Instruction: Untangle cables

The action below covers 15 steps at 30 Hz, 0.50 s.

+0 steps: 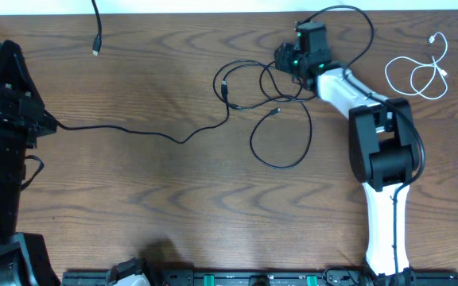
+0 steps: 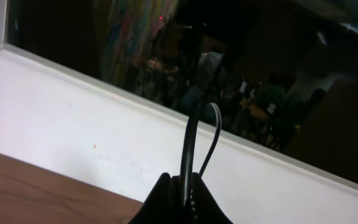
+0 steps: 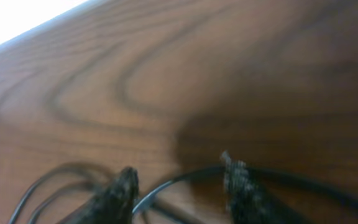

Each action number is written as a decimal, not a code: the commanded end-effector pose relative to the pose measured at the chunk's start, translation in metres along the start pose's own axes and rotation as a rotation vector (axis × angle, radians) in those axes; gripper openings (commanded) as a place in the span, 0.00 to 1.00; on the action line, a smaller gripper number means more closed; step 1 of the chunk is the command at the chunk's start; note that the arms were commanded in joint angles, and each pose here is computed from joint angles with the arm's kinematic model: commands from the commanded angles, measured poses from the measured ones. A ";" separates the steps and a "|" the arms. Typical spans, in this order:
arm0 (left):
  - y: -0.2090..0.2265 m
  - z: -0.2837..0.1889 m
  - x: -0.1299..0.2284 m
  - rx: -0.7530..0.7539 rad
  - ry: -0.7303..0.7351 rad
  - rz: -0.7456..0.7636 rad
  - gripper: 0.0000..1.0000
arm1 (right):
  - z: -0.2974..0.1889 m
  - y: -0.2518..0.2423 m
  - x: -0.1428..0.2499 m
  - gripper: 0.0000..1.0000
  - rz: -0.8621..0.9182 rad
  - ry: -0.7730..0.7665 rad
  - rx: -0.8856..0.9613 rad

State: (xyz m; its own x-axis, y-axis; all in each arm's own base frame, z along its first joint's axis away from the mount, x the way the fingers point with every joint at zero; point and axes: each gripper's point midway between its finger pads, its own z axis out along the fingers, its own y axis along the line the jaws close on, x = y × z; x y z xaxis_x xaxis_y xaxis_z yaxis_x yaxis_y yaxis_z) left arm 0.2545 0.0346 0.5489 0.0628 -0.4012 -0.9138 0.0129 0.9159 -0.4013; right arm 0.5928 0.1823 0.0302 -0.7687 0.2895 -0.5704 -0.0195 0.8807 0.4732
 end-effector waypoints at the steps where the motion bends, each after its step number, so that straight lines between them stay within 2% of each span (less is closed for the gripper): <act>1: -0.001 -0.003 -0.004 -0.008 -0.008 -0.007 0.07 | -0.021 0.058 0.002 0.55 -0.113 0.097 -0.241; 4: 0.008 -0.001 0.014 -0.040 0.063 -0.036 0.07 | -0.040 0.081 0.016 0.68 -0.212 0.179 -0.352; 7: 0.024 0.000 0.046 -0.100 0.191 -0.078 0.07 | -0.053 0.098 0.032 0.78 -0.304 0.232 -0.418; 11: 0.044 0.001 0.088 -0.171 0.368 -0.098 0.07 | -0.056 0.107 0.065 0.80 -0.471 0.308 -0.431; 15: 0.061 0.002 0.123 -0.221 0.527 -0.102 0.07 | -0.052 0.090 0.095 0.80 -0.592 0.395 -0.292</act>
State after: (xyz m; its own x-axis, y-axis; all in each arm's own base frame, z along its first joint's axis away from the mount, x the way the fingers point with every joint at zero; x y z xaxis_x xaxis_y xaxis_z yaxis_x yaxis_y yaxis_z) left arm 0.2601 0.0368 0.4239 -0.3796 -0.5328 -0.7563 -0.2129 0.8459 -0.4891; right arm 0.4876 0.2646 0.0412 -0.8517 -0.2608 -0.4546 -0.4855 0.7192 0.4970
